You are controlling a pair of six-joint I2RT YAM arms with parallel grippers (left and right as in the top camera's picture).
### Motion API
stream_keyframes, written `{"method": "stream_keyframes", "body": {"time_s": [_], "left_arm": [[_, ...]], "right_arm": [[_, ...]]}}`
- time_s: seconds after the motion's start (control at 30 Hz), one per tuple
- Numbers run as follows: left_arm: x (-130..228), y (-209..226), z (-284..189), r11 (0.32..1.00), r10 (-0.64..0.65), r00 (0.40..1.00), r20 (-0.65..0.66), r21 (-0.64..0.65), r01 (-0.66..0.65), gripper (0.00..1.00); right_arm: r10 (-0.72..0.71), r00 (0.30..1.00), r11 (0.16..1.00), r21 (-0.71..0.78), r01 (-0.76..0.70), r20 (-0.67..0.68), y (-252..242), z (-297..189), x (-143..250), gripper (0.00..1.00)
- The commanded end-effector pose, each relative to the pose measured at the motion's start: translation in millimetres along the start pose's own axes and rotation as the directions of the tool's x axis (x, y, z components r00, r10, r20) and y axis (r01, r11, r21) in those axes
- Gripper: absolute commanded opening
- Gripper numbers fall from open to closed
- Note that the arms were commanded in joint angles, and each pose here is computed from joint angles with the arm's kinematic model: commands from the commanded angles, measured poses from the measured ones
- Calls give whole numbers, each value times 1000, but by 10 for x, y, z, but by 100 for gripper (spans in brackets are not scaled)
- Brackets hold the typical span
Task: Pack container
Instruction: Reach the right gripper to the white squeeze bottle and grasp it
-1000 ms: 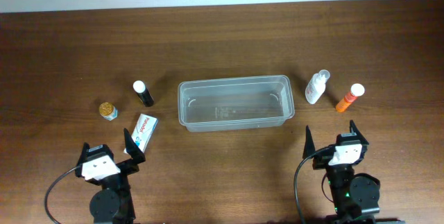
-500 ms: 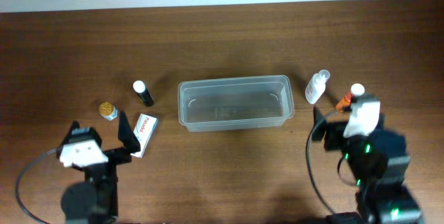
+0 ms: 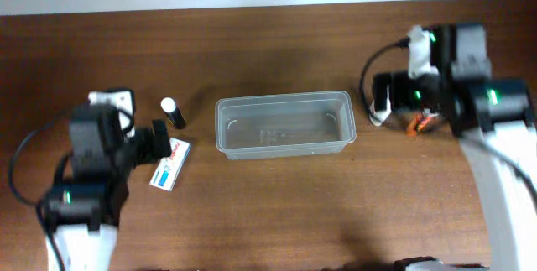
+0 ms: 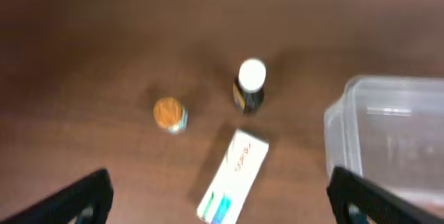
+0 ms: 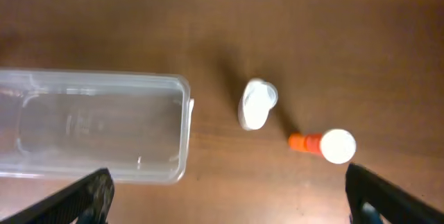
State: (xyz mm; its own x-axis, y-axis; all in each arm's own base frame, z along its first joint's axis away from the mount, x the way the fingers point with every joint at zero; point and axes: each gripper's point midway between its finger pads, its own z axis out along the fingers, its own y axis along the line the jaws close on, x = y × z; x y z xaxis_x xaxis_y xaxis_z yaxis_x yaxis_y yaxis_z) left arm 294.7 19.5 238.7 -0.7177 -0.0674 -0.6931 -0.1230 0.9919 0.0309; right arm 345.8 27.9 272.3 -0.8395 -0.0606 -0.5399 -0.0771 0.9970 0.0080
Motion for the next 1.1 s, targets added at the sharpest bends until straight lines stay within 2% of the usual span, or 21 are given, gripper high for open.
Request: {"method": "stream_keyframes", "body": {"time_s": [0.0, 0.1, 0.23, 0.6, 0.67, 0.8, 1.07], "left_arm": [[-70, -45, 115, 1000, 28, 993, -116, 10, -27, 99], [17, -55, 266, 999, 39, 973, -227, 7, -38, 99], [118, -69, 456, 999, 44, 953, -300, 5, -45, 99], [165, -78, 579, 999, 47, 942, -333, 4, -48, 99], [166, -78, 579, 999, 48, 942, -333, 4, -49, 99], [166, -79, 579, 999, 47, 942, -333, 4, -49, 99], [165, -78, 579, 999, 47, 942, -333, 4, -48, 99]], "right_arm": [[5, 997, 1000, -30, -7, -72, 49, 235, -151, 98], [20, 992, 999, -23, -23, -126, -4, 519, -158, 98], [88, 974, 996, -6, -91, -209, -138, 846, -67, 98], [123, 912, 991, 4, -132, -391, -305, 1537, 254, 99], [124, 898, 991, 7, -133, -422, -307, 1639, 322, 96], [125, 880, 991, 9, -136, -458, -308, 1769, 408, 81], [125, 884, 991, 12, -134, -451, -316, 1781, 392, 64]]}}
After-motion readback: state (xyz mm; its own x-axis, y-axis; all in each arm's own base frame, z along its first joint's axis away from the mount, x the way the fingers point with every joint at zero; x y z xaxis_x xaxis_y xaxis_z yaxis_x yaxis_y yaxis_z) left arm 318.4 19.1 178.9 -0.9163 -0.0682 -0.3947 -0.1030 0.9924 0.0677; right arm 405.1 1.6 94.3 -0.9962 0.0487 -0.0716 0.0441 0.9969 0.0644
